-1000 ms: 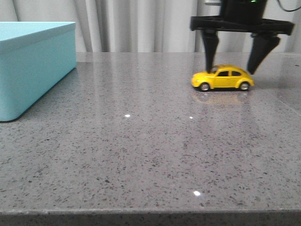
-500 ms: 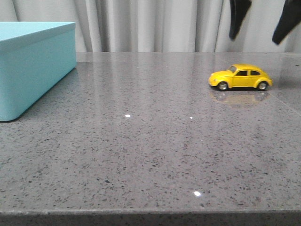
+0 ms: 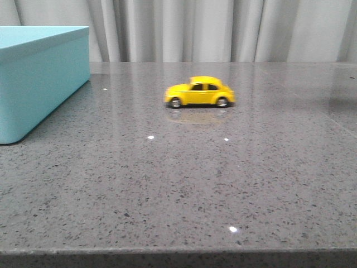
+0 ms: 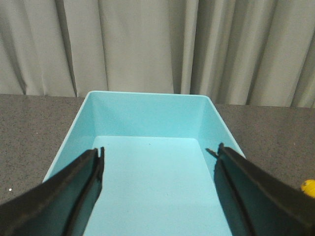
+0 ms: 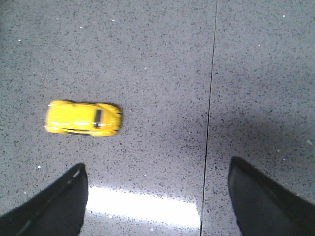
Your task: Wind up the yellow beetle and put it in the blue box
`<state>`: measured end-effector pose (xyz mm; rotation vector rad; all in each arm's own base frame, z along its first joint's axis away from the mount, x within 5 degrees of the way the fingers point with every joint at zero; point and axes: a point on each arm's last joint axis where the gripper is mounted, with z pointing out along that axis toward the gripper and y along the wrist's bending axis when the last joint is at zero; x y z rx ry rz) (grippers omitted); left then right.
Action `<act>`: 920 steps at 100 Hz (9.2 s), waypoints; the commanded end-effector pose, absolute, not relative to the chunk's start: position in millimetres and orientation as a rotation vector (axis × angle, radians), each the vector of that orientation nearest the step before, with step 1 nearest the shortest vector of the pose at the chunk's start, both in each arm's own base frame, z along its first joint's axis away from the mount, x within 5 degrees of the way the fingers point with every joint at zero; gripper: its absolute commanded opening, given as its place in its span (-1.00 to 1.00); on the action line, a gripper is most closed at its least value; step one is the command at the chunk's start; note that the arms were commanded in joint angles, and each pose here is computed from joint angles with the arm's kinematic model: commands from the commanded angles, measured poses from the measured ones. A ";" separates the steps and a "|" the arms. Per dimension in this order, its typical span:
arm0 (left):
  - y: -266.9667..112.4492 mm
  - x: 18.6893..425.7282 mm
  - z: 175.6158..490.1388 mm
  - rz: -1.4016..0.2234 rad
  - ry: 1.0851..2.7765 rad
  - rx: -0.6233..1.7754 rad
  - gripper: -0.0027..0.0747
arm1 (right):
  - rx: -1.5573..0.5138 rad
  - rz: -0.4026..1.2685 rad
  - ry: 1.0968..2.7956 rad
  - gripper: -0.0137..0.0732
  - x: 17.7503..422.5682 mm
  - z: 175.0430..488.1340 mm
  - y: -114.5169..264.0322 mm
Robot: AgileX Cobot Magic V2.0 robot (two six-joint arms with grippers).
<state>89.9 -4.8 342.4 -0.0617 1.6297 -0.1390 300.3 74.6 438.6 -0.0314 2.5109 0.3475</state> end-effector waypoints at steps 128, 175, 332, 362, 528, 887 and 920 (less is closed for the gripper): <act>-74.8 286.8 440.5 -0.114 1.931 1.037 0.51 | -0.081 0.387 2.130 0.65 180.5 443.1 49.7; -147.8 332.6 390.3 0.042 1.817 1.504 0.51 | -0.083 0.388 2.137 0.65 180.1 442.6 49.8; -192.4 370.9 326.5 0.049 1.926 1.647 -0.25 | -0.085 0.387 2.155 0.65 179.2 441.2 49.8; -201.1 362.3 422.6 0.052 1.805 1.420 -0.25 | -0.085 0.387 2.155 0.65 179.2 441.2 49.8; -28.8 404.2 323.3 0.076 2.679 0.302 0.36 | -0.083 0.415 2.164 0.65 178.3 440.9 51.4; -5.1 53.8 271.3 -0.084 1.455 0.050 -0.98 | -0.142 0.332 1.696 -0.84 15.9 326.8 12.0; 1.6 52.7 215.0 -0.046 1.431 -0.082 -0.98 | -0.142 0.332 1.696 -0.84 15.9 326.8 12.0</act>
